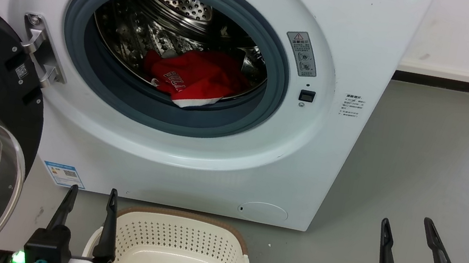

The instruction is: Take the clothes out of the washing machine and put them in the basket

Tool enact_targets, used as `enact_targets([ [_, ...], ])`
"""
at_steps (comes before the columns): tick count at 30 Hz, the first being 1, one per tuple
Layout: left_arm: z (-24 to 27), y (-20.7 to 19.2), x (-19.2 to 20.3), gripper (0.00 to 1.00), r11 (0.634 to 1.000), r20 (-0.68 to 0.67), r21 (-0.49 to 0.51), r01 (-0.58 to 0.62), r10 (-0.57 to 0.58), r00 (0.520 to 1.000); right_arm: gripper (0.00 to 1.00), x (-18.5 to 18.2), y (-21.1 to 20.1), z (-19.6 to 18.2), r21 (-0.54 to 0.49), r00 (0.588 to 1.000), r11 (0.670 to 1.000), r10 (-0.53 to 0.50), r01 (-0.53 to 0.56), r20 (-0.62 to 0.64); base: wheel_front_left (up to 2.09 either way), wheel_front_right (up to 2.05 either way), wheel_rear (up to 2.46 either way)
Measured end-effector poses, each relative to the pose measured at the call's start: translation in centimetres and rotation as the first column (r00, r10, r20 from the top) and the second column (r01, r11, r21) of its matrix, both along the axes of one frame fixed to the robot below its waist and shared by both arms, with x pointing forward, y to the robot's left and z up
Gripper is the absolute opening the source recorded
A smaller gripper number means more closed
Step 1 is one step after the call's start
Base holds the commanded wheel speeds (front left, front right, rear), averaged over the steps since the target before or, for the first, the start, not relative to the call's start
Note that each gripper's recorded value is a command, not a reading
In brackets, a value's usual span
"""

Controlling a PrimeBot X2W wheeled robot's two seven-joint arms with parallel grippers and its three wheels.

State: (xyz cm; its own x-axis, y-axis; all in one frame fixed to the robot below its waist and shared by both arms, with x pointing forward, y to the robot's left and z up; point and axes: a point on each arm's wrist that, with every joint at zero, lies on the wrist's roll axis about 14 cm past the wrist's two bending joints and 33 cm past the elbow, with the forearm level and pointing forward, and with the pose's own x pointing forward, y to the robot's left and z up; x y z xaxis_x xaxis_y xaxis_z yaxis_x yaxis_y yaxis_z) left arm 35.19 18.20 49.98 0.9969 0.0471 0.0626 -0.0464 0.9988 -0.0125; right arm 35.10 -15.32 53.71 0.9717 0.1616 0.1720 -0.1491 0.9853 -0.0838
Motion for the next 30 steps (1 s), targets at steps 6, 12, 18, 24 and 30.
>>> enact_targets([
  [6, 0.3, -0.4, 1.6, 1.00, 1.000, 0.009, -0.001, 0.028, -0.028, 1.000, 1.00, 0.3, 0.0, -0.5, 0.001, 1.000, 1.000, -0.001, 0.001, -0.014, 0.00, 0.00, 0.00],
  [12, 1.0, -0.2, 5.1, 1.00, 0.998, 0.030, 0.007, 0.060, -0.061, 0.998, 1.00, 1.5, 0.1, -0.7, 0.001, 1.000, 1.000, 0.002, -0.002, -0.022, 0.00, 0.00, 0.00],
  [18, 1.4, 0.1, 10.0, 1.00, 0.996, 0.036, 0.021, 0.082, -0.083, 0.996, 1.00, 2.8, -0.2, -1.4, -0.008, 0.999, 1.000, -0.009, 0.008, -0.038, 0.00, 0.00, 0.00],
  [24, 0.6, -0.2, 17.2, 1.00, 0.991, 0.009, 0.059, 0.124, -0.125, 0.992, 1.00, 5.1, -1.6, -2.4, -0.012, 0.997, 0.999, -0.048, 0.047, -0.058, 0.00, 0.00, 0.00],
  [30, -0.8, -1.8, 22.2, 1.00, 0.974, -0.026, 0.119, 0.190, -0.189, 0.982, 1.00, 6.6, -2.8, -3.8, -0.011, 0.993, 0.997, -0.080, 0.079, -0.087, 0.00, 0.00, 0.00],
])
